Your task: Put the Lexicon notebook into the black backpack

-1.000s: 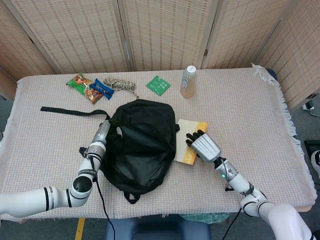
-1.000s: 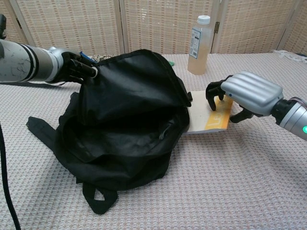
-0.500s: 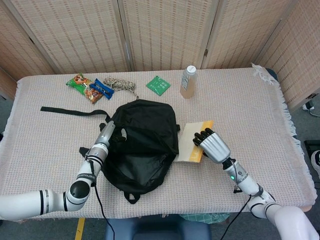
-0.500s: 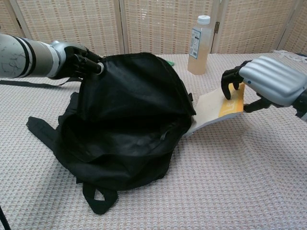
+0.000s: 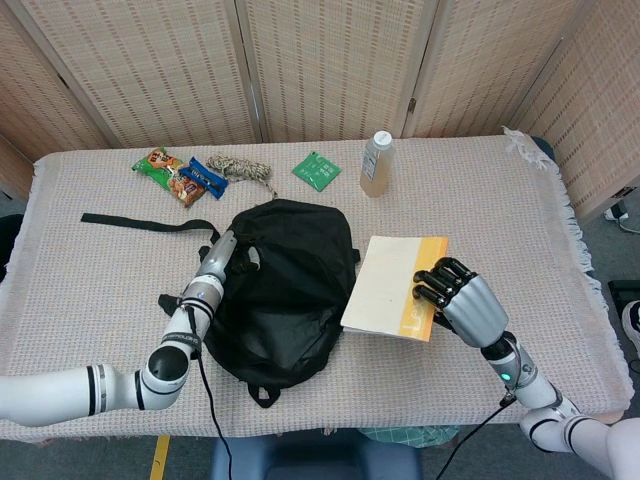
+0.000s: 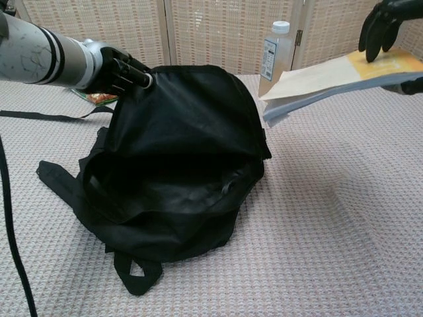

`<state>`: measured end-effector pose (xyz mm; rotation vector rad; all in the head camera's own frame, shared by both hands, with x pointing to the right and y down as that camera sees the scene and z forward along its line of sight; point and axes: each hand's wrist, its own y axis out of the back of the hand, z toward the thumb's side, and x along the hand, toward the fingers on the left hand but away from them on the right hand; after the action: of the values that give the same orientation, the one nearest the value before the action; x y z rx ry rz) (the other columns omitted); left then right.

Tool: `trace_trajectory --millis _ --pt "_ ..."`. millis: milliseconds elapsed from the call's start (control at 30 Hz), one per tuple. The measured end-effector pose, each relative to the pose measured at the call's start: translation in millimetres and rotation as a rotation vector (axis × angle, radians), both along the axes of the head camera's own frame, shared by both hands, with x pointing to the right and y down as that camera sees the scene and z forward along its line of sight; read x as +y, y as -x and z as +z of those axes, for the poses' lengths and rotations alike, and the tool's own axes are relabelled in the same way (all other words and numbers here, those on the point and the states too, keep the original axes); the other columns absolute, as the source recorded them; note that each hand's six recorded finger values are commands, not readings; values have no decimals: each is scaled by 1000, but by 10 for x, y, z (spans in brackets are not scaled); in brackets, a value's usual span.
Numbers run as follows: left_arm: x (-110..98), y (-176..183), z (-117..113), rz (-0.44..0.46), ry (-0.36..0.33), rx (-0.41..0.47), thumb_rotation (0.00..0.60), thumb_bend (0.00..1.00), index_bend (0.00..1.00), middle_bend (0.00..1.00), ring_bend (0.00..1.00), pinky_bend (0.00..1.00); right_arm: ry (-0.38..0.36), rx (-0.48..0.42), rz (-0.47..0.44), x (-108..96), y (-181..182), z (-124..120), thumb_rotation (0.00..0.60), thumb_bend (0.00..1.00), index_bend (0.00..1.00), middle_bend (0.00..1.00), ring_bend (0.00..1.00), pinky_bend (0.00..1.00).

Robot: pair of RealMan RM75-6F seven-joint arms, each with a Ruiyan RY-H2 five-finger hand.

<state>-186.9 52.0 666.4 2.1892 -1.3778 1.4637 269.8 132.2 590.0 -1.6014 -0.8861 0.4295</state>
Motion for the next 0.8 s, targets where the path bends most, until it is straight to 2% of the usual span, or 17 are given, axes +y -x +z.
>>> trace_trajectory --millis 100,300,533,800 --pt "-74 37 22 -33 8 -23 600 773 706 415 293 106 -2 -76 -20 50 46 -163 600 475 950 514 554 490" --pt "-139 58 29 -71 28 -34 600 773 705 415 294 106 61 -219 -79 192 239 -329 600 475 952 519 557 500" --pt "-117 24 16 -61 28 -26 600 772 704 415 294 106 164 -318 -149 325 612 -218 600 475 959 521 558 501" --pt "-106 -14 -7 -48 18 -15 600 772 703 415 294 106 268 -363 -218 459 1048 11 600 475 960 521 558 506"
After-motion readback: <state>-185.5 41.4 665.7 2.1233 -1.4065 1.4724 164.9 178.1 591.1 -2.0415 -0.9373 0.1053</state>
